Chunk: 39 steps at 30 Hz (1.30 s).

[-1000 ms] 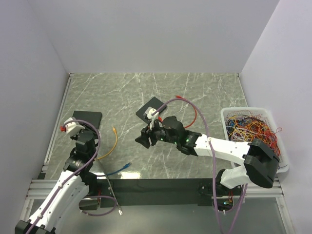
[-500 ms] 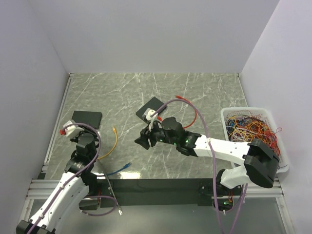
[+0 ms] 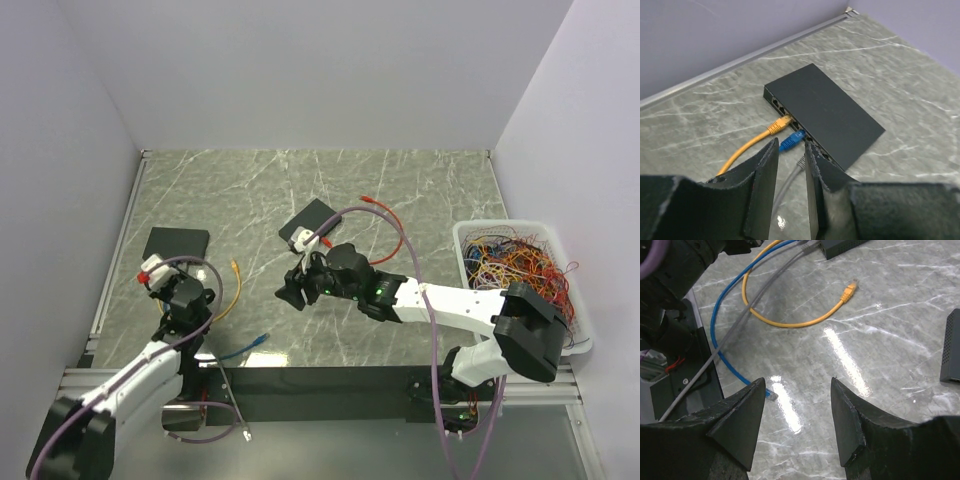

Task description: Insert the plug into the switch port

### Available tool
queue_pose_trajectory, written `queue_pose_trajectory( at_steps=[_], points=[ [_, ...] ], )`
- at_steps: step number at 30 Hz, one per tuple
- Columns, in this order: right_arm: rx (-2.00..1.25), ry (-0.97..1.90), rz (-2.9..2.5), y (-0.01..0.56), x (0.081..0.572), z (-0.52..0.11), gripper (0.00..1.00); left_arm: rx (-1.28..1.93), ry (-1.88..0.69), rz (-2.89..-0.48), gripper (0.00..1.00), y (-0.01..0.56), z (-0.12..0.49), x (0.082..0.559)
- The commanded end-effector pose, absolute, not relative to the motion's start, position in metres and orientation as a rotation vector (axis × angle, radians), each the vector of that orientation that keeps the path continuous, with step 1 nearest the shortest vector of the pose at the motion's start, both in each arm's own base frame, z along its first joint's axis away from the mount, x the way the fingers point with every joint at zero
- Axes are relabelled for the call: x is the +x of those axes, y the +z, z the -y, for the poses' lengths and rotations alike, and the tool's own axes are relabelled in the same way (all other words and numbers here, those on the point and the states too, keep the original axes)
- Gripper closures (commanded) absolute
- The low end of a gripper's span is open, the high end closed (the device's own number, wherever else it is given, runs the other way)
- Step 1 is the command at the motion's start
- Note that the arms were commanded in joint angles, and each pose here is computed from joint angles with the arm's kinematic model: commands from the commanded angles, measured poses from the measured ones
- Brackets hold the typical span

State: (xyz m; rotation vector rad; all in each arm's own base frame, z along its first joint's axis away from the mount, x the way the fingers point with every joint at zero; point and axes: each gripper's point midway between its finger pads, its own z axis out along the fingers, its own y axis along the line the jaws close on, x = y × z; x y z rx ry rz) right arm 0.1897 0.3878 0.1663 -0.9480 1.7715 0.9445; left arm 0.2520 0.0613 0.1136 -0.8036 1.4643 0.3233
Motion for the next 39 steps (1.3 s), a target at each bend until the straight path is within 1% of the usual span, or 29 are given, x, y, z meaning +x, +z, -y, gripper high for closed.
queue_pose_trajectory(
  at_steps=[1,5,7,12,13,15,16,17,19,22,24,25,27,28,29,31,32,33,39],
  points=[
    [-0.941,0.939,-1.707,0.185,0.194,-0.396,0.38,-0.835,0.328,-1.355,0.66,0.136,-0.066,0.257],
    [-0.940,0.937,-1.709,0.184,0.194,-0.396,0.38,-0.730,0.313,-1.350,0.67,0.143,-0.061,0.271],
    [-0.941,0.937,-1.708,0.184,0.194,-0.396,0.38,-0.688,0.249,-1.330,0.68,0.152,-0.055,0.281],
    [-0.943,0.934,-1.710,0.183,0.194,-0.396,0.38,-0.659,0.245,-1.328,0.67,0.153,-0.064,0.297],
    [-0.940,0.932,-1.711,0.183,0.195,-0.396,0.38,-0.663,0.240,-1.310,0.67,0.159,-0.067,0.303],
    [-0.942,0.933,-1.712,0.183,0.194,-0.396,0.38,-0.645,0.248,-1.337,0.68,0.153,-0.069,0.313],
    [-0.941,0.929,-1.716,0.182,0.195,-0.396,0.38,-0.637,0.231,-1.326,0.68,0.162,-0.067,0.323],
    [-0.942,0.929,-1.713,0.182,0.195,-0.396,0.38,-0.631,0.225,-1.382,0.69,0.151,-0.064,0.330],
    [-0.941,0.929,-1.714,0.182,0.195,-0.396,0.38,-0.591,0.183,-1.357,0.68,0.157,-0.057,0.336],
    [-0.940,0.930,-1.713,0.182,0.195,-0.397,0.38,-0.522,0.163,-1.411,0.69,0.146,-0.048,0.354],
    [-0.944,0.929,-1.712,0.183,0.195,-0.397,0.38,-0.386,0.143,-1.483,0.70,0.135,-0.031,0.364],
    [-0.945,0.933,-1.711,0.183,0.194,-0.397,0.38,-0.377,0.131,-1.488,0.71,0.137,-0.028,0.370],
    [-0.945,0.940,-1.701,0.185,0.194,-0.397,0.38,-0.352,0.089,-1.475,0.68,0.136,-0.027,0.373],
    [-0.950,0.945,-1.699,0.185,0.192,-0.397,0.38,-0.339,0.103,-1.469,0.66,0.135,-0.028,0.373],
    [-0.953,0.951,-1.699,0.184,0.192,-0.397,0.38,-0.345,0.092,-1.483,0.55,0.134,-0.027,0.373],
    [-0.957,0.962,-1.692,0.185,0.190,-0.398,0.38,-0.347,0.091,-1.478,0.44,0.135,-0.028,0.373],
    [-0.958,0.964,-1.691,0.185,0.189,-0.398,0.38,-0.346,0.097,-1.474,0.18,0.134,-0.028,0.372],
    [-0.956,0.965,-1.689,0.186,0.189,-0.397,0.38,-0.348,0.093,-1.482,0.01,0.134,-0.028,0.373],
    [-0.928,0.929,-1.688,0.185,0.195,-0.393,0.38,-0.344,0.096,-1.501,0.01,0.130,-0.028,0.373]
  ],
)
